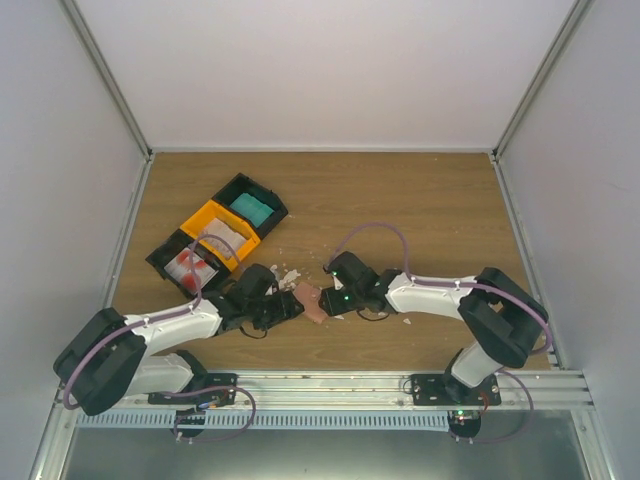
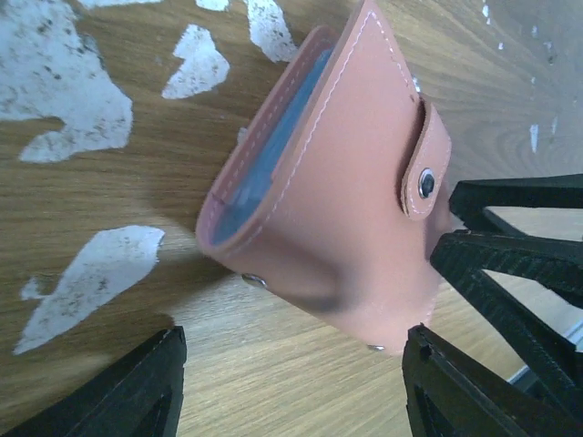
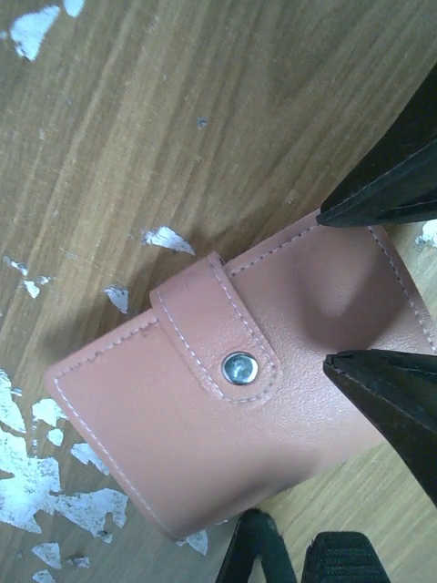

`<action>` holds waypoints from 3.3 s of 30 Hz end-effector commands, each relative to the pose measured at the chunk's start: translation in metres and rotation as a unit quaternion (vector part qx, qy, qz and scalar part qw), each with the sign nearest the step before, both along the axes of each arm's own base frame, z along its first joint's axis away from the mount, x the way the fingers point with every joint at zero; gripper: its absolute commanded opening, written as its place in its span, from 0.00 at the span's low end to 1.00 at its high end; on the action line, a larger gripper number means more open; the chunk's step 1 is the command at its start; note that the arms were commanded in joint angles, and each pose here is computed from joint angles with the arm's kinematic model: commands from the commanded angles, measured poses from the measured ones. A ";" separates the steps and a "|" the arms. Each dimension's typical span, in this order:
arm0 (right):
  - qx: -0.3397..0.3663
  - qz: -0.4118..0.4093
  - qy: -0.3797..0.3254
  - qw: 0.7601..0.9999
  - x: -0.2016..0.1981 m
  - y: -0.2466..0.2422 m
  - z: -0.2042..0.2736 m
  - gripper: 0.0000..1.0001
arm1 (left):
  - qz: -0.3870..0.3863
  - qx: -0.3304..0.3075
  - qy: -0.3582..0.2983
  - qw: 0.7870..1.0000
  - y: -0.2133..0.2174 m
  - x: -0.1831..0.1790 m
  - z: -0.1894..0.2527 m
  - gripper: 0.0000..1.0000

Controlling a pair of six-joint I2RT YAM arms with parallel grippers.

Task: Put the credit cards into the card holder
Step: Open the card holder at the center of the board.

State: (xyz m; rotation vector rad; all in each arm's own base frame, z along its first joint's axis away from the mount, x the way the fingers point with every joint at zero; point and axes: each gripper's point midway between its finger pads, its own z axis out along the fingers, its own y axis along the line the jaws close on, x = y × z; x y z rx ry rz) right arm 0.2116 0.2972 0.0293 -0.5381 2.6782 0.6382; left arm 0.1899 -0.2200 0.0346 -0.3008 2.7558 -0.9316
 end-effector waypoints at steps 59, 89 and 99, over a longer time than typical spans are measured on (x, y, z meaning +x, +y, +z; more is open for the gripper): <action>0.003 -0.113 -0.101 0.988 0.041 -0.023 0.074 0.52 | -0.094 -0.060 -0.132 0.985 -0.046 0.034 0.052 0.00; -0.028 -0.066 -0.066 0.995 0.047 0.003 0.004 0.14 | -0.106 -0.044 -0.103 0.988 -0.043 0.027 0.033 0.00; -0.030 -0.077 -0.096 0.992 0.053 -0.007 0.015 0.01 | -0.092 -0.016 -0.081 0.992 -0.035 0.026 0.020 0.31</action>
